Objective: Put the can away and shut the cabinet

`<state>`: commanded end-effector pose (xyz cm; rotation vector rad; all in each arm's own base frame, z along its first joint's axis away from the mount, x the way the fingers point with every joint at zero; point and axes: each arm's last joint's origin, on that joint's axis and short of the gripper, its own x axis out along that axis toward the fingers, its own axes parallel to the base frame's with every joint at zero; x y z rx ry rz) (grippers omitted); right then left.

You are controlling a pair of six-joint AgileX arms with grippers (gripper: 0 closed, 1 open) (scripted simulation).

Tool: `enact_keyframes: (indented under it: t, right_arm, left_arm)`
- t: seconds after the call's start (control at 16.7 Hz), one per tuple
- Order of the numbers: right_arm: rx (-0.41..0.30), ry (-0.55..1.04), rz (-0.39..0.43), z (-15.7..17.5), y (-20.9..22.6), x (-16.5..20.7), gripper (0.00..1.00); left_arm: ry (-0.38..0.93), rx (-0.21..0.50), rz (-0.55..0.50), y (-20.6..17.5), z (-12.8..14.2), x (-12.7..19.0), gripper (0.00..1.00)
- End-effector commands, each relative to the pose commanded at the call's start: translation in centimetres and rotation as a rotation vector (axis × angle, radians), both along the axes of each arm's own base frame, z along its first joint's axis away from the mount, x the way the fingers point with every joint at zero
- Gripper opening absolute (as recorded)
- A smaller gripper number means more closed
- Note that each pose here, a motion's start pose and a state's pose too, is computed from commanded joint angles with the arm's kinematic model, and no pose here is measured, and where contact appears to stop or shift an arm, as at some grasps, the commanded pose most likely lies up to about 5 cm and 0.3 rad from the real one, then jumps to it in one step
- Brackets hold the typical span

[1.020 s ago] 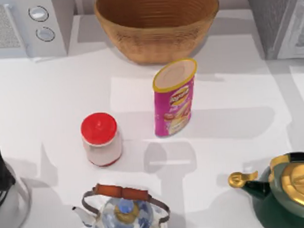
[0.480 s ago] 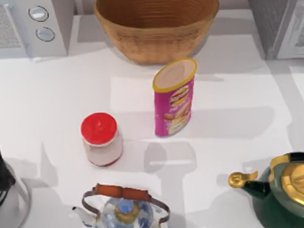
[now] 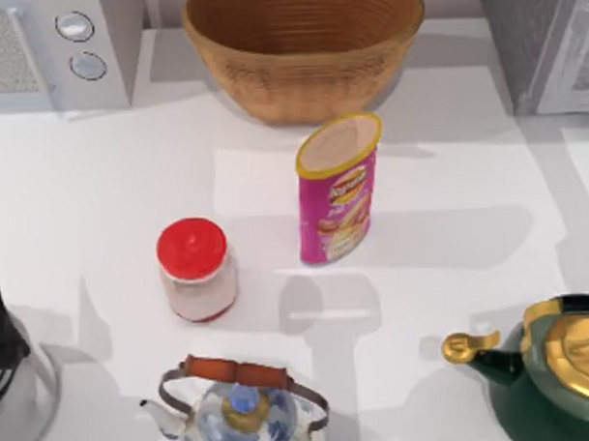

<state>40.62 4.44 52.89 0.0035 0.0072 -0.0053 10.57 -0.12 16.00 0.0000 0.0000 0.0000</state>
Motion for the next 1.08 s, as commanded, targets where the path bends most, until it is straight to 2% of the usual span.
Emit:
enact_keyframes:
  t: [0.54, 0.84, 1.08]
  right_arm:
    - [0.002, -0.009, 0.0, 0.6, -0.1, -0.9, 1.0]
    - [0.006, -0.028, -0.005, 2.0, -1.1, -5.3, 1.0]
    - [0.006, -0.01, -0.01, 0.7, -2.0, -10.4, 1.0]
  left_arm:
    - [0.0, 0.0, 0.0, 0.0, 0.0, 0.0, 1.0]
    - [0.0, 0.0, 0.0, 0.0, 0.0, 0.0, 1.0]
    - [0.0, 0.0, 0.0, 0.0, 0.0, 0.0, 1.0]
